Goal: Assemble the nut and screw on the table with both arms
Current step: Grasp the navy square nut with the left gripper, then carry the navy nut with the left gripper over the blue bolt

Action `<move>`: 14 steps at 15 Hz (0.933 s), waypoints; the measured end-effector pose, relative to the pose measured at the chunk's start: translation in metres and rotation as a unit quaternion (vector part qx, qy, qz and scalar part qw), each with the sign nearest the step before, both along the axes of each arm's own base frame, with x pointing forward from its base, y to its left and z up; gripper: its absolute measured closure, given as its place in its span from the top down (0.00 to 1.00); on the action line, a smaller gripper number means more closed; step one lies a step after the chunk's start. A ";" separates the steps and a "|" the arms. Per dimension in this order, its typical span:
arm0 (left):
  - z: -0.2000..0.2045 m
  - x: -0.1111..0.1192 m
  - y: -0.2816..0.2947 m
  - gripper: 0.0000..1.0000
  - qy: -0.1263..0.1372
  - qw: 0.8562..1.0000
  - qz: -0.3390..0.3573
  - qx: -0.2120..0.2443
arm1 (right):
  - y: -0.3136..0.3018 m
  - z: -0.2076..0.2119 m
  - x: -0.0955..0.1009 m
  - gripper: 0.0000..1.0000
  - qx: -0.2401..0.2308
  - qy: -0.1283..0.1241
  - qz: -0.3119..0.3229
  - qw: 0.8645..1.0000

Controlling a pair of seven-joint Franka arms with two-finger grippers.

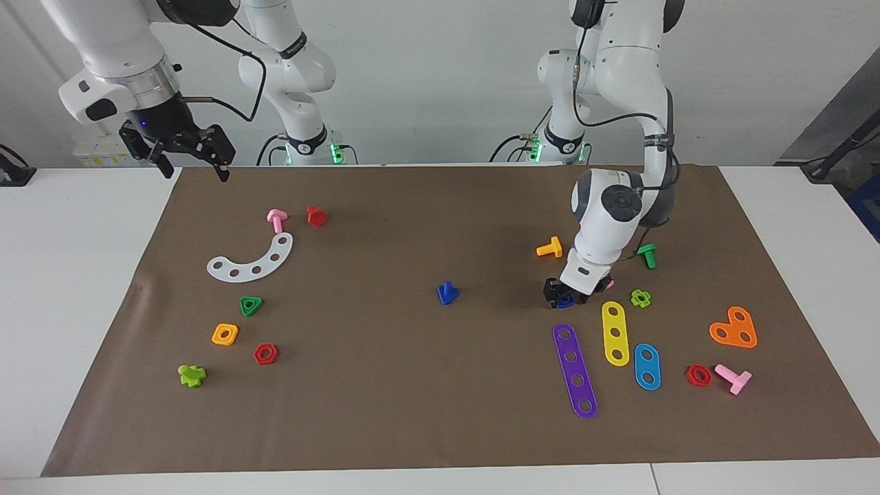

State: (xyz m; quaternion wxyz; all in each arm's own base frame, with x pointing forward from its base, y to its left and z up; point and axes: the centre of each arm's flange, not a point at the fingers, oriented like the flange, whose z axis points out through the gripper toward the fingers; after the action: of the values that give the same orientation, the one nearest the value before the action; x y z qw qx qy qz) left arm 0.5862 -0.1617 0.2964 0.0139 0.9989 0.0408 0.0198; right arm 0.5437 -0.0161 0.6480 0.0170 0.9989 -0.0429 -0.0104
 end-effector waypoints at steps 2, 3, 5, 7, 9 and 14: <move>0.001 0.000 0.000 0.46 0.000 1.000 0.000 0.000 | 0.001 0.000 0.000 1.00 0.002 0.001 0.000 1.000; 0.001 0.000 0.000 0.46 0.001 1.000 0.000 0.000 | 0.001 0.000 0.000 1.00 0.005 0.001 0.000 1.000; 0.003 0.001 0.000 0.46 0.001 1.000 0.001 0.000 | 0.002 0.000 0.000 1.00 0.005 0.001 0.001 1.000; 0.014 0.006 -0.002 0.46 -0.002 1.000 0.000 -0.001 | 0.002 0.000 0.000 1.00 0.007 0.001 -0.001 1.000; 0.039 0.017 -0.013 0.46 -0.009 1.000 -0.007 -0.003 | 0.003 -0.002 0.000 1.00 0.010 0.003 -0.002 1.000; 0.076 0.020 -0.079 0.46 -0.033 0.999 -0.026 -0.015 | 0.006 -0.002 0.000 1.00 0.021 0.003 -0.002 1.000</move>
State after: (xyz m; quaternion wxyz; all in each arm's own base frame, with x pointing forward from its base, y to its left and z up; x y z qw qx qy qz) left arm 0.6060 -0.2409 0.3727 0.0303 0.9981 0.0149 0.0516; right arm 0.5434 -0.0104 0.6455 -0.0038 0.9989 -0.0445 -0.0148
